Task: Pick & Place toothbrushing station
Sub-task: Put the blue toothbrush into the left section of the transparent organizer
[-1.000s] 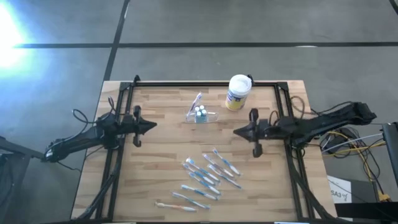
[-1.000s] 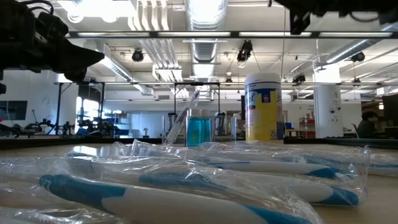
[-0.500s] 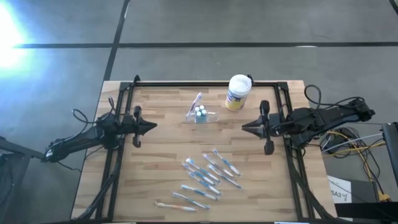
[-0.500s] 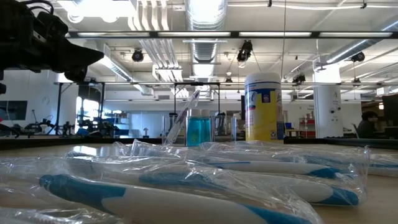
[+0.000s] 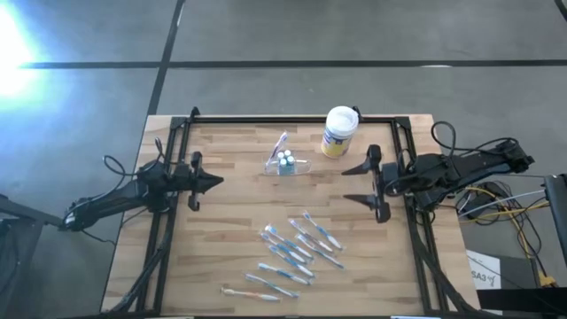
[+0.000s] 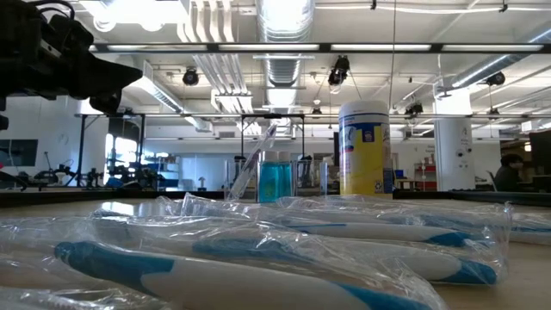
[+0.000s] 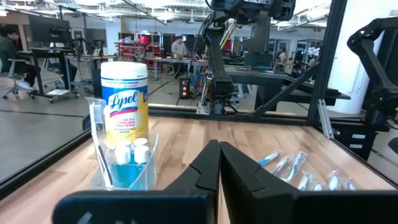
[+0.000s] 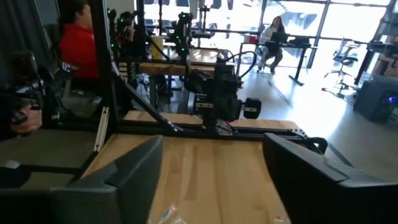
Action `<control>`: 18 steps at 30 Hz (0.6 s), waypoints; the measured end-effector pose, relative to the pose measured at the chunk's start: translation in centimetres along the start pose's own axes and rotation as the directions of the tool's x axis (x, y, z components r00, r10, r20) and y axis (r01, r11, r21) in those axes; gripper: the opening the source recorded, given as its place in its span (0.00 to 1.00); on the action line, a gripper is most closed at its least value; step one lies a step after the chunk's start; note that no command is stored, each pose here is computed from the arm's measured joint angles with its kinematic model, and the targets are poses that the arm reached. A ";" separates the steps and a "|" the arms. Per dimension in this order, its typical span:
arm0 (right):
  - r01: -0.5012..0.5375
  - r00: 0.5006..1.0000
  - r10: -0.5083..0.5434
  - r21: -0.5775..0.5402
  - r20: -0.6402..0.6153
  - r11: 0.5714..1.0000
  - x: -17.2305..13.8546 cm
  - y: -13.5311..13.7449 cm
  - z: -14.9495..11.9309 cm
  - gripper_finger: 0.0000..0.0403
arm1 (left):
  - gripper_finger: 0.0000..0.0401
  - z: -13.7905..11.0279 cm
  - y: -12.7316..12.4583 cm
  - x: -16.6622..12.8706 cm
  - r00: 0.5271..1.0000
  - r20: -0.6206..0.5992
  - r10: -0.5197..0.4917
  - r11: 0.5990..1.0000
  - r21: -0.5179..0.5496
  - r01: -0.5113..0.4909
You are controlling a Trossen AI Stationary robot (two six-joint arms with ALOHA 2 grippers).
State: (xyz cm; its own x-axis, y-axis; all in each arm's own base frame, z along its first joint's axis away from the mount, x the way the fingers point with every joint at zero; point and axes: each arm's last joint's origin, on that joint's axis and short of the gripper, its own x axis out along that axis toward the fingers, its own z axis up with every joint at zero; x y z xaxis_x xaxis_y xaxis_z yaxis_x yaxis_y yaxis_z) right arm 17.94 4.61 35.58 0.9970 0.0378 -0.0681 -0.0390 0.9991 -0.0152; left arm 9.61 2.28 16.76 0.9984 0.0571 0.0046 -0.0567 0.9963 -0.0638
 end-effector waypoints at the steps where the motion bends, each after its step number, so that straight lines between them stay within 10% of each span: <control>1: 0.000 1.000 0.000 0.006 0.001 1.000 0.0 0.0 0.0 0.73 | 0.05 0.0 0.0 0.0 1.000 0.000 0.000 1.000 0.000 0.000; 10: 0.006 0.997 -0.001 0.062 -0.075 0.998 0.2 0.0 -0.9 0.91 | 0.02 0.0 0.0 0.0 1.000 0.000 0.000 1.000 0.000 0.000; 18: 0.015 0.996 -0.011 0.038 -0.090 0.999 0.5 0.1 -1.1 0.68 | 0.03 0.0 0.0 0.0 1.000 0.000 0.000 1.000 0.004 0.000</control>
State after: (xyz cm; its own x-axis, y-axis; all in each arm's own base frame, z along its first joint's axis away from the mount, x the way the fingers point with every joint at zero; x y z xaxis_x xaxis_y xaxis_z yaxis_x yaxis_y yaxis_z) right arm 18.32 4.69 34.48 0.9872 0.0249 -0.1576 -0.0217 0.9995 0.0217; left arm 9.61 2.28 16.75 0.9983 0.0574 0.0048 -0.0570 0.9966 -0.0597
